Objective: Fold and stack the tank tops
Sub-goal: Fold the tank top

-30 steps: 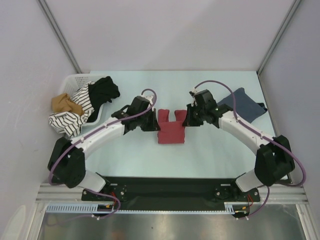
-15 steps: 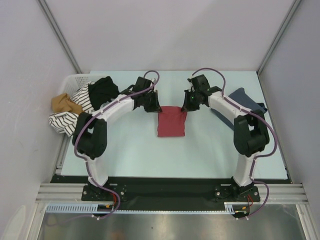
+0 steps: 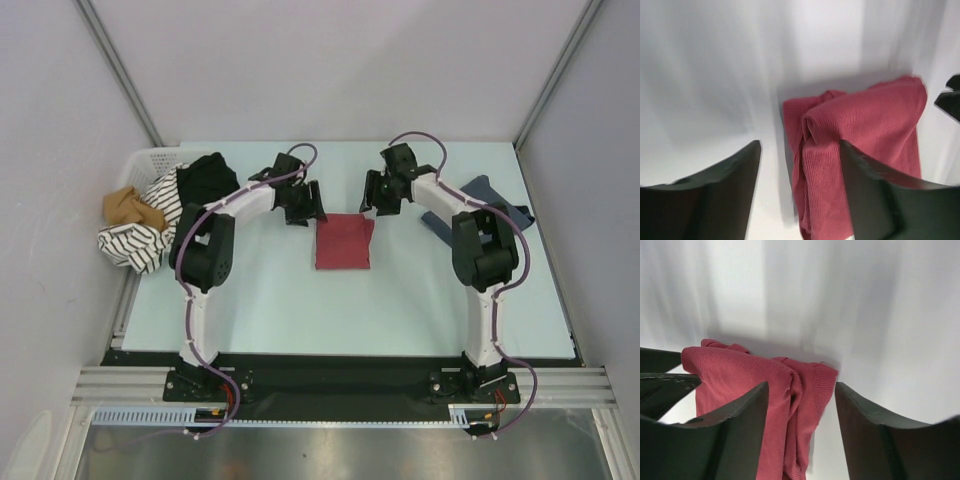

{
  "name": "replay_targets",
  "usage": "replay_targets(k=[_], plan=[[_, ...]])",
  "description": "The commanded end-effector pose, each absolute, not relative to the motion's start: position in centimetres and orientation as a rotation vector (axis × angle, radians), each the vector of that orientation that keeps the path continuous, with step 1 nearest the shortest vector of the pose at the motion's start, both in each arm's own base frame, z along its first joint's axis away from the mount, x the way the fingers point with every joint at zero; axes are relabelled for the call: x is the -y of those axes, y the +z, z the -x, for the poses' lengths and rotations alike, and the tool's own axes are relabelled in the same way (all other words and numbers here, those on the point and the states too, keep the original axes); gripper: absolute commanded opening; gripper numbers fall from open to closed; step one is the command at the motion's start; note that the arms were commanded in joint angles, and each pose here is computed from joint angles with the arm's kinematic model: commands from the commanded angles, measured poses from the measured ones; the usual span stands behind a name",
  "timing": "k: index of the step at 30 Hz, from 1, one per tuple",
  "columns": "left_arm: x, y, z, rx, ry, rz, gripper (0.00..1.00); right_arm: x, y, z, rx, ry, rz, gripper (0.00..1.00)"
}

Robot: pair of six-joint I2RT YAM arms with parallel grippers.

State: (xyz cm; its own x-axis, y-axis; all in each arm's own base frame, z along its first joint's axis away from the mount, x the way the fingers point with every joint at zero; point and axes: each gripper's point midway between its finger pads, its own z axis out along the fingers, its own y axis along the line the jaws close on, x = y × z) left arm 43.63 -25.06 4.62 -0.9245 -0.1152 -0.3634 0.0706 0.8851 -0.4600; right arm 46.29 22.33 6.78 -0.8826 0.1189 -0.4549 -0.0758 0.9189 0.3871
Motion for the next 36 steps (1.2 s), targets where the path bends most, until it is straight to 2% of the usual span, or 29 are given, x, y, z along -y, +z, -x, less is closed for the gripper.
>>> replay_targets(k=[1, 3, 4, 6, 7, 8, 9, 11, 14, 19, 22, 28, 32, 36], plan=[[24.2, 9.5, -45.9, -2.486, -0.642, 0.030, 0.72, -22.1, 10.7, -47.6, -2.468, 0.558, -0.017, 0.62], [23.5, 10.3, -45.7, -2.473, -0.610, 0.034, 0.73, -22.0, 12.7, -47.1, -2.420, 0.577, 0.000, 0.67], [23.2, 11.0, -45.3, -2.463, -0.598, 0.029, 0.73, -21.8, 12.0, -46.0, -2.440, 0.580, 0.005, 0.66], [23.5, 13.3, -44.7, -2.411, -0.640, 0.007, 0.71, -22.2, 14.3, -45.0, -2.380, 0.651, 0.037, 0.49], [23.5, 12.7, -43.6, -2.423, -0.662, -0.004, 0.64, -22.3, 13.7, -43.8, -2.392, 0.681, 0.050, 0.41], [23.8, 13.2, -43.0, -2.409, -0.697, -0.015, 0.60, -23.1, 14.1, -42.7, -2.384, 0.764, 0.089, 0.29], [24.9, 15.1, -42.4, -2.352, -0.783, -0.055, 0.56, -23.7, 15.7, -42.2, -2.332, 0.827, 0.123, 0.23], [25.8, 14.9, -40.7, -2.340, -0.873, -0.077, 0.45, -25.2, 15.9, -40.2, -2.323, 0.979, 0.186, 0.10], [27.5, 14.7, -38.7, -2.328, -1.012, -0.121, 0.32, -26.5, 16.2, -37.9, -2.279, 1.166, 0.238, 0.00], [28.6, 9.9, -37.6, -2.435, -1.092, -0.139, 0.20, -28.2, 13.6, -35.8, -2.261, 1.407, 0.280, 0.00], [29.1, 7.3, -37.4, -2.476, -1.126, -0.125, 0.18, -28.1, 10.0, -35.5, -2.314, 1.460, 0.246, 0.00], [26.1, 1.6, -37.4, -2.612, -0.895, -0.009, 0.15, -25.1, 2.3, -35.5, -2.483, 1.435, -0.006, 0.00], [25.3, 2.1, -37.5, -2.600, -0.814, -0.027, 0.14, -23.7, 2.2, -35.9, -2.505, 1.376, -0.061, 0.00], [25.1, 6.5, -37.6, -2.502, -0.778, -0.078, 0.25, -23.6, 6.5, -36.8, -2.421, 1.338, 0.001, 0.01]])
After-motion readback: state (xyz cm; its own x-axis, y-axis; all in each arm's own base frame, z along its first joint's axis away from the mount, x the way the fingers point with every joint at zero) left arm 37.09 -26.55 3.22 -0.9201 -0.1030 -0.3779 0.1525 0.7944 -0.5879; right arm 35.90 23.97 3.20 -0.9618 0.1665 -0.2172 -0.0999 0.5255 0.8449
